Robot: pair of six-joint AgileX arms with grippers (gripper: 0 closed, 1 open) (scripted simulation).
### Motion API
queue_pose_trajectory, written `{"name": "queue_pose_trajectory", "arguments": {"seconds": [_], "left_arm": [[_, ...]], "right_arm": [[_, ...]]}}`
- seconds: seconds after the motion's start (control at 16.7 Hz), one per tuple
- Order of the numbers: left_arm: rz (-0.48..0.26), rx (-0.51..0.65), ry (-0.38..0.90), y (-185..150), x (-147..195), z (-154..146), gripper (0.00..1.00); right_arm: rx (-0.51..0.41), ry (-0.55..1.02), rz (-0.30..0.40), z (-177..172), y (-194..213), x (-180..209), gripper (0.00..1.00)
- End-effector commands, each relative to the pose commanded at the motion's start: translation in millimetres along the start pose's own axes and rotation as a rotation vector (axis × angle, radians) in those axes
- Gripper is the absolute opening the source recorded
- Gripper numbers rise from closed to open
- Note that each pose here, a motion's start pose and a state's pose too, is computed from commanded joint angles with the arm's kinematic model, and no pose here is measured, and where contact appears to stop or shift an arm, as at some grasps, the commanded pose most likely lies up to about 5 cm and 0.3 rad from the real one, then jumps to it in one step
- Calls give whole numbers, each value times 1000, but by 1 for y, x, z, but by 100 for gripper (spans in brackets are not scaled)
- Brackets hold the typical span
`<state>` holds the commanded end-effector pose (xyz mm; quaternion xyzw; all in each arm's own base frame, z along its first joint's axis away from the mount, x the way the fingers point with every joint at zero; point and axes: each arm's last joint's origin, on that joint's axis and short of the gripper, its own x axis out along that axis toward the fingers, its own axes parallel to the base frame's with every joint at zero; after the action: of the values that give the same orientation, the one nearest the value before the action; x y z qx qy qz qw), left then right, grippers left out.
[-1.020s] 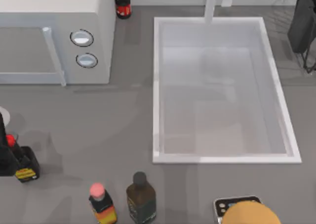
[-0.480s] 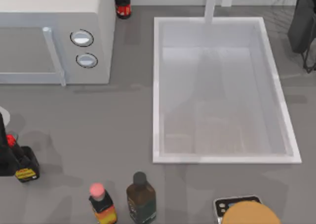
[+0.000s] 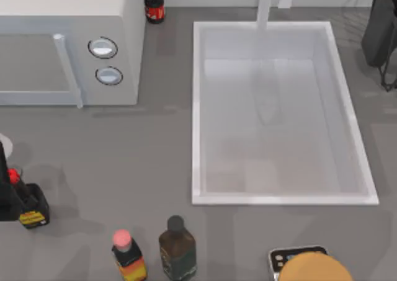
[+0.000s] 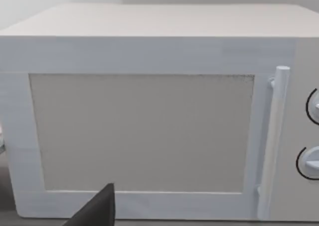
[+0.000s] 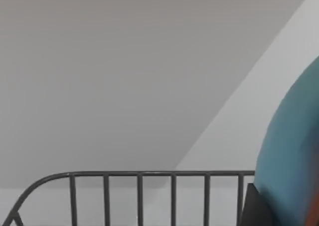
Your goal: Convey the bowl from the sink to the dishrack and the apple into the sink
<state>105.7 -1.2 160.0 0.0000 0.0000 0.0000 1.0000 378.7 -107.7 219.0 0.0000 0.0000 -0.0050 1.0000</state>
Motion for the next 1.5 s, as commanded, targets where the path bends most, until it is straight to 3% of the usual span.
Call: {"name": "queue_pose_trajectory", "arguments": {"seconds": [0.12, 0.9, 1.5], "left_arm": [[0, 0, 0, 0, 0, 0, 100], [0, 0, 0, 0, 0, 0, 100], [0, 0, 0, 0, 0, 0, 100]], "right_arm": [[0, 0, 0, 0, 0, 0, 0], [0, 0, 0, 0, 0, 0, 98], [0, 0, -2, 0, -1, 0, 100]]}}
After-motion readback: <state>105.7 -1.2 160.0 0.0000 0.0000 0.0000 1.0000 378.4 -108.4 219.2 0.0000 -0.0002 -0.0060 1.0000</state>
